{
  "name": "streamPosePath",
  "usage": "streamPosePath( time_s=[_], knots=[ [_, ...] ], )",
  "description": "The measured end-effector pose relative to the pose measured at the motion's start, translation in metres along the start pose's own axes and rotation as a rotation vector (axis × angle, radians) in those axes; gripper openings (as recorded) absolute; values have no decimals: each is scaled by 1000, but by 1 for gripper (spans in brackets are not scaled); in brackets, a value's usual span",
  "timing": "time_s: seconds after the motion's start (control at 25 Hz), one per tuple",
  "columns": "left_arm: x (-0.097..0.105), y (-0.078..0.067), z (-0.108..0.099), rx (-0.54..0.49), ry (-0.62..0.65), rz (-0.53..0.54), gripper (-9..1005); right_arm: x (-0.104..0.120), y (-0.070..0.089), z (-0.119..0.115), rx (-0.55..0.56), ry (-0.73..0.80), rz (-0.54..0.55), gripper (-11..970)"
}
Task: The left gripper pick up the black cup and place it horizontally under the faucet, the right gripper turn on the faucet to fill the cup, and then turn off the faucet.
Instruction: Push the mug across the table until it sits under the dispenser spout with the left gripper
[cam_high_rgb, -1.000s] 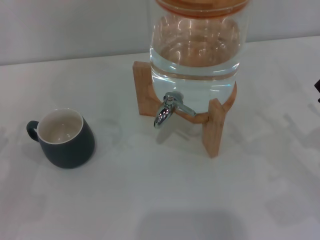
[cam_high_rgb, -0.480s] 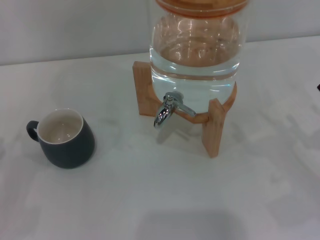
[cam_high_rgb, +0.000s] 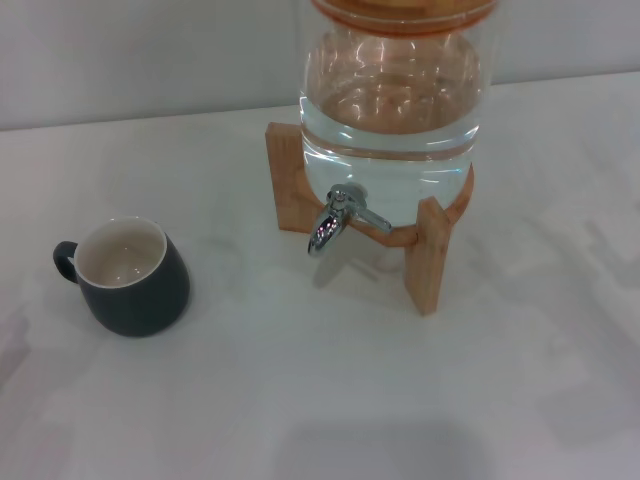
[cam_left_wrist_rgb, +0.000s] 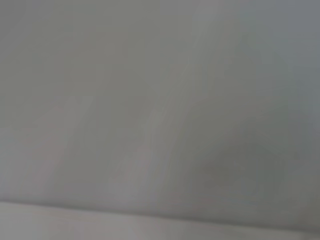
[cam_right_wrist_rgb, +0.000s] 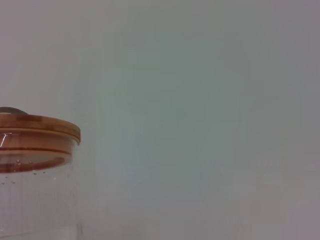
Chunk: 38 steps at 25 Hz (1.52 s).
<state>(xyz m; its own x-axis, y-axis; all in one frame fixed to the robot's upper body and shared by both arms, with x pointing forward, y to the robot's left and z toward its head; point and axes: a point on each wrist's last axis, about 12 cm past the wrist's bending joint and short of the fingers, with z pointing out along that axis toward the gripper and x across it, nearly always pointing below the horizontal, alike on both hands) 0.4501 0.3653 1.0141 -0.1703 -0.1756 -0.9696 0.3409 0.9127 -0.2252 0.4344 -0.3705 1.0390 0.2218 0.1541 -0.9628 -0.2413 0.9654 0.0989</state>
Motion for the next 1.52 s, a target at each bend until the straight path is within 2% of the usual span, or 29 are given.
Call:
streamPosePath(
  time_s=[0.48,0.88,1.52],
  knots=[
    [0,-1,40,19,114,75,876,1,1,1,-2,4,3,794],
    [0,-5,61,51,180,117,873,2,3,1,-6,7,9,794],
    [-5,-10,88,71,216,173,869,3,5,1,-12,10,15,794]
  ],
)
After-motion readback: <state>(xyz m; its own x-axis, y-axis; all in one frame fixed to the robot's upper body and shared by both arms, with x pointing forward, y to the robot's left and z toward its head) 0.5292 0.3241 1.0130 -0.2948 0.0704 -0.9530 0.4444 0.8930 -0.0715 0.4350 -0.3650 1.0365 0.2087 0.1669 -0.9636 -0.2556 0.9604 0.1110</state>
